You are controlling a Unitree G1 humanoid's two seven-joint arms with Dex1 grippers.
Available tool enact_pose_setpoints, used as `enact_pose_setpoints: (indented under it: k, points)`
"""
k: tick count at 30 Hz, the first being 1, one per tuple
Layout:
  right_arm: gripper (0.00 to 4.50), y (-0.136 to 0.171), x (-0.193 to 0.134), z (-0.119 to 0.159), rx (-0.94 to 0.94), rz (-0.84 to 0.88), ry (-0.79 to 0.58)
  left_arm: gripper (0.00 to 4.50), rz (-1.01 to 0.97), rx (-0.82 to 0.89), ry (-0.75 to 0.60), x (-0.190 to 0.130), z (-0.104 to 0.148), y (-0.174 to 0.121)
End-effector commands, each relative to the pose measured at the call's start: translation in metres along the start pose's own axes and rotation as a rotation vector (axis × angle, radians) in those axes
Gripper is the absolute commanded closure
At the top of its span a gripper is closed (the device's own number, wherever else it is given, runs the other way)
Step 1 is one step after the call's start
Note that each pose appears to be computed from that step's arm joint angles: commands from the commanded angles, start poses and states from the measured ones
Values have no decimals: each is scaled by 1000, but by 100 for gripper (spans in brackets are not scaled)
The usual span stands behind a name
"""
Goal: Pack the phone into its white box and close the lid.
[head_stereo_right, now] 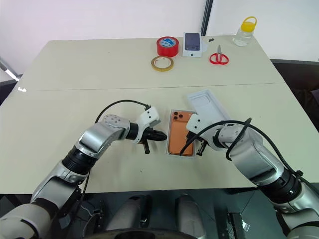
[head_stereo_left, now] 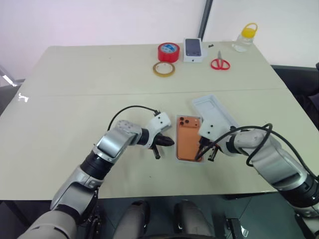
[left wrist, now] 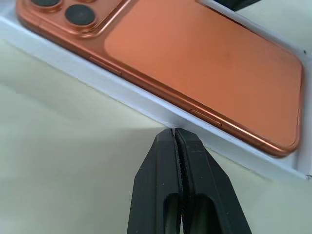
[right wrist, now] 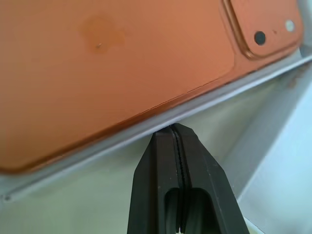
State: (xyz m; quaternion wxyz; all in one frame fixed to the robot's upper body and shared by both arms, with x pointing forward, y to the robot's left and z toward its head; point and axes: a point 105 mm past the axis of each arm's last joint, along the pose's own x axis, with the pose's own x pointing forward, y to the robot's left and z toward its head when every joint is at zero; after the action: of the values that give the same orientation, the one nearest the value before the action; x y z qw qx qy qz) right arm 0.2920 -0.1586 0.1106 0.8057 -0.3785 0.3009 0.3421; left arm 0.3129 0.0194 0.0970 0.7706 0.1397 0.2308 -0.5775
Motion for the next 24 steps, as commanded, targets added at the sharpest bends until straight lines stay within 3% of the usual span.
enact_pose_setpoints:
  k: [1,8,16,20,21,23,24]
  points:
    - [450,-13,-12,12,-26,-27,-62,438,-40,41,-75,-4,18,-12]
    - [450,-27,-18,7,-38,-46,-53,438,-69,31,-75,1,17,-20]
    - [450,-52,-37,5,-5,-107,-55,438,-19,19,-65,-8,11,-7]
    - [322,-61,-45,9,144,-94,-103,450,19,24,-79,-20,6,4]
    - [257,-64,-45,11,219,-91,-118,450,32,34,-113,-28,8,8]
    - [169,-67,-41,9,341,-77,-119,450,51,58,-189,-42,13,15]
    - [169,-67,-38,8,387,-68,-115,450,55,71,-226,-49,17,16]
